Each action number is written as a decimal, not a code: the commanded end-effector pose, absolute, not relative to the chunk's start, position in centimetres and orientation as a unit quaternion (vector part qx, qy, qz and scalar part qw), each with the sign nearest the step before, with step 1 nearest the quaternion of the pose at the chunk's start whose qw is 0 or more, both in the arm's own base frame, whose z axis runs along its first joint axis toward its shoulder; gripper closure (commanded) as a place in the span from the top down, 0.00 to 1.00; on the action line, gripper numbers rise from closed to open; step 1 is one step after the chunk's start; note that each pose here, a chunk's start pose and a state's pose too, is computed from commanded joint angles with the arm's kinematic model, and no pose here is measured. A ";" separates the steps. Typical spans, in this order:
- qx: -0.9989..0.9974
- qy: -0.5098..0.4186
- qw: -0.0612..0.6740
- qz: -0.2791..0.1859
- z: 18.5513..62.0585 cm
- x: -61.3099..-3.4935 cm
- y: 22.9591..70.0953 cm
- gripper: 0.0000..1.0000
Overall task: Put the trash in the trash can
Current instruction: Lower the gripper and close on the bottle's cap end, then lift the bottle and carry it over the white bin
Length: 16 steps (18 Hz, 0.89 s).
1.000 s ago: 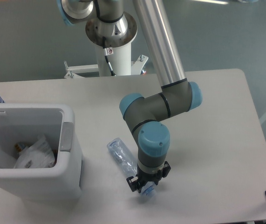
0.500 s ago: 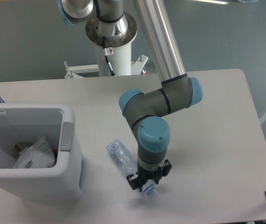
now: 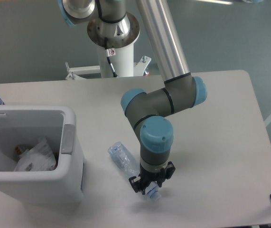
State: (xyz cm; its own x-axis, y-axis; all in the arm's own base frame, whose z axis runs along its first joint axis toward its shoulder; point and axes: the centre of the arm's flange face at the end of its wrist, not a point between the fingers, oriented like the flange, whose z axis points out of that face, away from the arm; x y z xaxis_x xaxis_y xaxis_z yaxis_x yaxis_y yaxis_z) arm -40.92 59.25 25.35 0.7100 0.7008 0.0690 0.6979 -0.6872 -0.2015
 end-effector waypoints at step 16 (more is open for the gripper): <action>-0.870 -0.364 0.333 -0.005 49.3 -45.2 54.7 0.58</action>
